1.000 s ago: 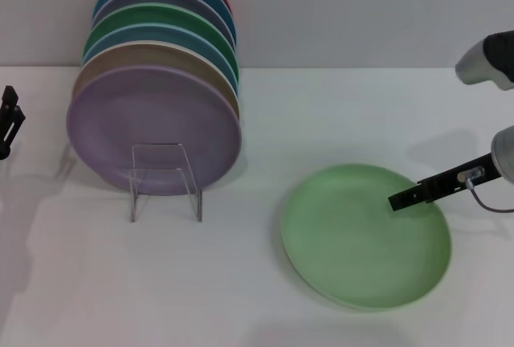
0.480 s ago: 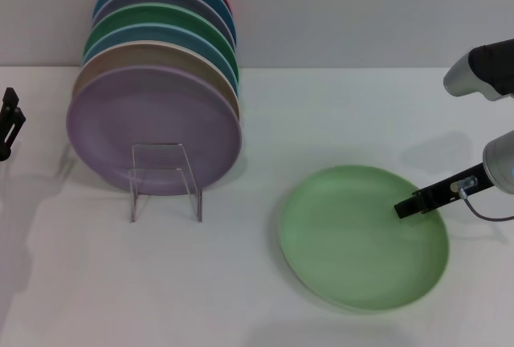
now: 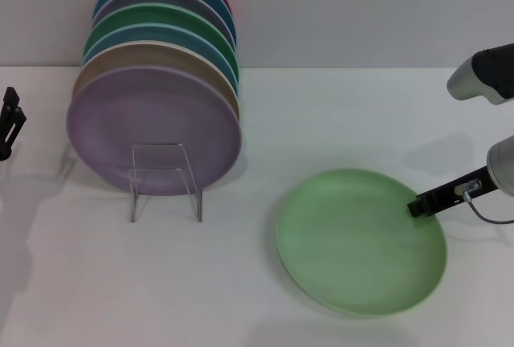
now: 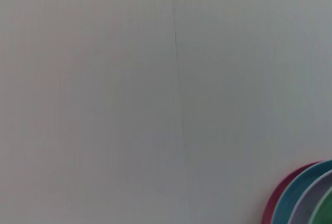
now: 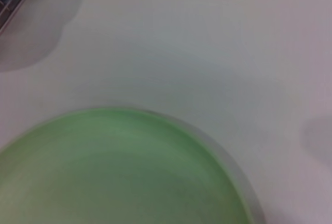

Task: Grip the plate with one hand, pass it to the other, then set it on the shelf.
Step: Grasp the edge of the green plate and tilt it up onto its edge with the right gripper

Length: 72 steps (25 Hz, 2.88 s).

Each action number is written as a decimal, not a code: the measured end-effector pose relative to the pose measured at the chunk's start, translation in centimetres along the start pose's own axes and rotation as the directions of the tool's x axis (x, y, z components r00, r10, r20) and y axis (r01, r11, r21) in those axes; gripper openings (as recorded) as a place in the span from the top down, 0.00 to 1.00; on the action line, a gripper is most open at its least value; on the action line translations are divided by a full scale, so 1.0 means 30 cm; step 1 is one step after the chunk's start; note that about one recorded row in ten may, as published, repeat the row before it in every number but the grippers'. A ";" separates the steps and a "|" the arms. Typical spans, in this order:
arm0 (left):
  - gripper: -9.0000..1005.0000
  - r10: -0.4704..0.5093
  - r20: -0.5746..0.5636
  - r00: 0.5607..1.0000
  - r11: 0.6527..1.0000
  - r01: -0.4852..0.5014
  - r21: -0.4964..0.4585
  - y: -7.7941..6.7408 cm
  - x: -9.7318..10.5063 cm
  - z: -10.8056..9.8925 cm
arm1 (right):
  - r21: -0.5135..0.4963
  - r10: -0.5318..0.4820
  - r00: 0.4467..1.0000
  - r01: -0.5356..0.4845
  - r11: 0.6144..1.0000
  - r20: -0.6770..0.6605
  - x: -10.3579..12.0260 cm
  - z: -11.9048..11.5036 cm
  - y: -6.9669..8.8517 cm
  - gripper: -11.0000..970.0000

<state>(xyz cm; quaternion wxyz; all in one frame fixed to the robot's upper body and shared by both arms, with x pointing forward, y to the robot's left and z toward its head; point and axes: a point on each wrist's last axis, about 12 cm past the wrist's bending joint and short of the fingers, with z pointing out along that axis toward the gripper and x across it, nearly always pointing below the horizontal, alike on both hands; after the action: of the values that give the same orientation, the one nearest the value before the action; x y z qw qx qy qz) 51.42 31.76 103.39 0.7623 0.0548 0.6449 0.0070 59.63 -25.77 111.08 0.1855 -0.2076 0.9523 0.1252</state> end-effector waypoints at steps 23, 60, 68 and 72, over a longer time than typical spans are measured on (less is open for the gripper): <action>0.16 -0.006 0.030 1.000 1.000 0.006 0.010 -0.011 -0.013 0.005 | -0.037 0.028 0.984 -0.021 0.999 0.178 0.028 -0.129 -0.013 0.97; 0.16 0.022 0.020 1.000 1.000 -0.022 0.009 -0.007 -0.014 0.028 | 0.022 -0.026 0.998 0.027 0.999 -0.051 -0.011 -0.036 0.035 0.31; 0.16 0.022 0.022 1.000 1.000 -0.022 0.009 -0.007 -0.015 0.030 | 0.033 -0.023 0.998 0.025 0.999 -0.051 -0.017 -0.032 0.038 0.36; 0.16 0.022 0.022 1.000 1.000 -0.022 0.009 -0.007 -0.016 0.030 | 0.035 -0.023 0.998 0.025 0.999 -0.053 -0.018 -0.028 0.038 0.39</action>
<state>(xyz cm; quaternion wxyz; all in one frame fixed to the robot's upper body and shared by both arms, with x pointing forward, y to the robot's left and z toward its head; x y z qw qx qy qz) 52.23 31.44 103.97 0.7689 0.0657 0.6359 0.0117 59.34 -24.85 112.23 0.1655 -0.2189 0.9563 0.1005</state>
